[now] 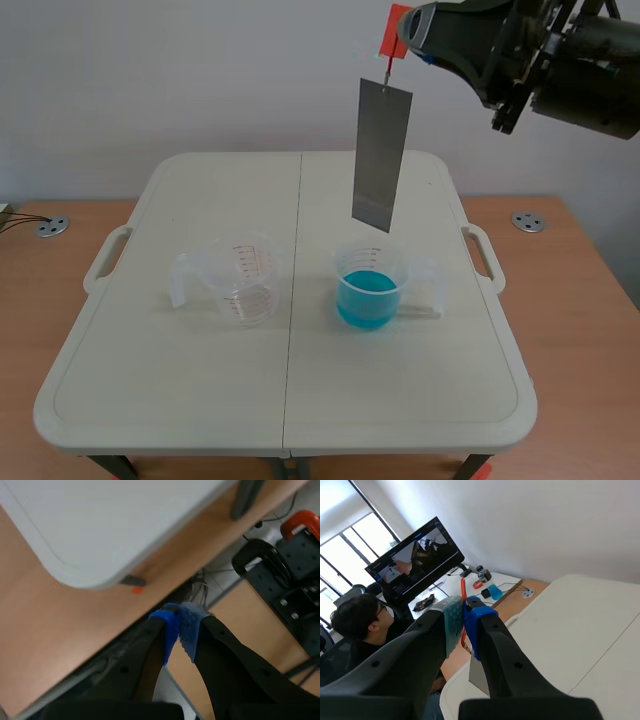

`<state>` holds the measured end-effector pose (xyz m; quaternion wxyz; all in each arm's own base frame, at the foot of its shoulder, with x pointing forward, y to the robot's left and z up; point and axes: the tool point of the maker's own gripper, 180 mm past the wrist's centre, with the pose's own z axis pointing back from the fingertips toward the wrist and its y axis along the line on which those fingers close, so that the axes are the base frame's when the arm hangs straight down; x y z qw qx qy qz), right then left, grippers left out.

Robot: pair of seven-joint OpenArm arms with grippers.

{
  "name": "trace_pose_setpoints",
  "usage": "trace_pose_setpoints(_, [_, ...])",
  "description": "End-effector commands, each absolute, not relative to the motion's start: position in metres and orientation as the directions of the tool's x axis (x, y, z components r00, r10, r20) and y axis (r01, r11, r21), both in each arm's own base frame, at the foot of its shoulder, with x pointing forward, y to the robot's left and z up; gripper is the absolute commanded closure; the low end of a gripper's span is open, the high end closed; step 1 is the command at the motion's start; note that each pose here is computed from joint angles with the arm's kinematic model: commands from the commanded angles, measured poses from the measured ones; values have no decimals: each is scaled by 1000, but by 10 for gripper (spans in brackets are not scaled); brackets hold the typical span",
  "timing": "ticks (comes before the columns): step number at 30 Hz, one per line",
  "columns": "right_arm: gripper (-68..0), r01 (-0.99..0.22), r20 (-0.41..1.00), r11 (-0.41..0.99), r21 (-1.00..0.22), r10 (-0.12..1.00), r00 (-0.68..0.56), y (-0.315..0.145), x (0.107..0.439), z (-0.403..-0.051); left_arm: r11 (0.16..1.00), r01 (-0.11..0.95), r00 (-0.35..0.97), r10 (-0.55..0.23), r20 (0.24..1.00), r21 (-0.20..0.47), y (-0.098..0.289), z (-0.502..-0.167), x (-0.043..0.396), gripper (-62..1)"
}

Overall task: Hold the metal plate by the orange handle, dip it into the blue solution, take it out and point at it, then put the plate back in the beaker on the left.
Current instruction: 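Raise the plate and point at it, then put the plate into the left beaker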

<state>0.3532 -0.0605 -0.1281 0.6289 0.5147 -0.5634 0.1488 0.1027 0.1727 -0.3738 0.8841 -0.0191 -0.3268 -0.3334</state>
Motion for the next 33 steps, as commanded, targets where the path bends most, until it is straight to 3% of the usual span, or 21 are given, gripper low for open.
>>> trace_pose_setpoints(1, [-15, -807, 873, 407, 429, -418, 252, -62, 354, -99, 783, 600, 572, -561, 598, 161, 168, -374, 98, -19])
trace_pose_setpoints(14, [-15, -862, 890, 359, 358, -410, 199, -42, 358, -68, 846, 527, 699, -483, 526, 76, 186, -409, 52, -19])
trace_pose_setpoints(22, [-15, -897, 896, 299, 324, -402, 190, -18, 354, -53, 835, 550, 745, -480, 464, -20, 174, -426, 15, -19])
trace_pose_setpoints(33, [-15, -938, 904, 205, 281, -386, 187, 25, 344, -38, 817, 567, 774, -484, 408, -105, 157, -438, -22, -19])
